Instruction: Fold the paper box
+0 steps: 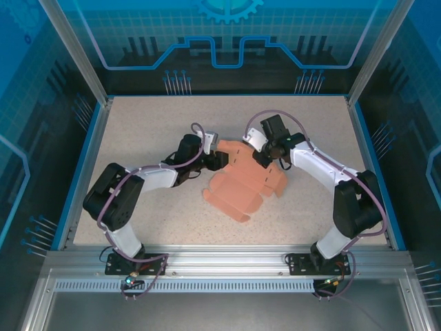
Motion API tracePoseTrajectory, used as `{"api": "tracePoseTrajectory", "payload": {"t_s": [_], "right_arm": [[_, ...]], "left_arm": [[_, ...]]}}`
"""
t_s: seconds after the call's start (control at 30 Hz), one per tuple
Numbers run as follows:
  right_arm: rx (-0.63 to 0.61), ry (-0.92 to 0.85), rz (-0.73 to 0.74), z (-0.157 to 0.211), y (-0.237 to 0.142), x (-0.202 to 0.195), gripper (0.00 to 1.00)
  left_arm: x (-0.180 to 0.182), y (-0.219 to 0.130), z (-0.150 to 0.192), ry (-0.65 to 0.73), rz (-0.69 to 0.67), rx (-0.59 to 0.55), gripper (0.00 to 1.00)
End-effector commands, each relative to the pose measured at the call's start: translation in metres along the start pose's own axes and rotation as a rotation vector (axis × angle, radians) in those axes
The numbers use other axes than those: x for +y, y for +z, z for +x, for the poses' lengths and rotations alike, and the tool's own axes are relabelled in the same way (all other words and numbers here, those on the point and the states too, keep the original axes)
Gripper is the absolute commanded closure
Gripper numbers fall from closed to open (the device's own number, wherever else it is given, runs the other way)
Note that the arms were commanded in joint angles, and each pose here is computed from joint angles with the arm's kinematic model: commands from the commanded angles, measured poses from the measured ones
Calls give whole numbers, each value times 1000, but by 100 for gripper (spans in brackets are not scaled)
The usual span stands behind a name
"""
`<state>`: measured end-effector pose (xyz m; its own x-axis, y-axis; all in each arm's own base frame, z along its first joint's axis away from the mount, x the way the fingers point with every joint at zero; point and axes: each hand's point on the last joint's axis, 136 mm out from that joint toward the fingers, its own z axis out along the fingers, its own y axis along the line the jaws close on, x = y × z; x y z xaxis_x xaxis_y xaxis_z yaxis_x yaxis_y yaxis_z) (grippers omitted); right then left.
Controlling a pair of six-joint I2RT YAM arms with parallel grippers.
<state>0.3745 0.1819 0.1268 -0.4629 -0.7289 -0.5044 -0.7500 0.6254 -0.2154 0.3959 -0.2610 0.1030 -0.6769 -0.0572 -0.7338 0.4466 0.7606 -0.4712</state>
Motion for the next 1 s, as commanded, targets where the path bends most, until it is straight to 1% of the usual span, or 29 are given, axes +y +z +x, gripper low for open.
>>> {"api": "tracePoseTrajectory", "payload": {"t_s": [0.0,0.13,0.27,0.57,0.67,0.77,0.97], "right_arm": [[-22,27,-1,-8,-8,-7,93],[-17,29,-5,-7,-7,-6,93],[-18,29,-6,-7,-7,-6,93],[-21,30,-6,-7,-8,-6,93],[-22,32,-11,-8,-7,-5,93],[-18,34,-11,-6,-6,-5,93],[-20,44,-4,-7,-7,-6,93]], "left_arm": [[2,7,15,-12,16,58,46],[9,15,27,-18,-20,79,46],[19,21,31,-18,-66,87,44],[25,37,41,-20,-75,130,44],[19,40,43,-16,-53,135,44],[8,43,45,-12,-18,143,46],[-18,36,41,30,31,114,48]]}}
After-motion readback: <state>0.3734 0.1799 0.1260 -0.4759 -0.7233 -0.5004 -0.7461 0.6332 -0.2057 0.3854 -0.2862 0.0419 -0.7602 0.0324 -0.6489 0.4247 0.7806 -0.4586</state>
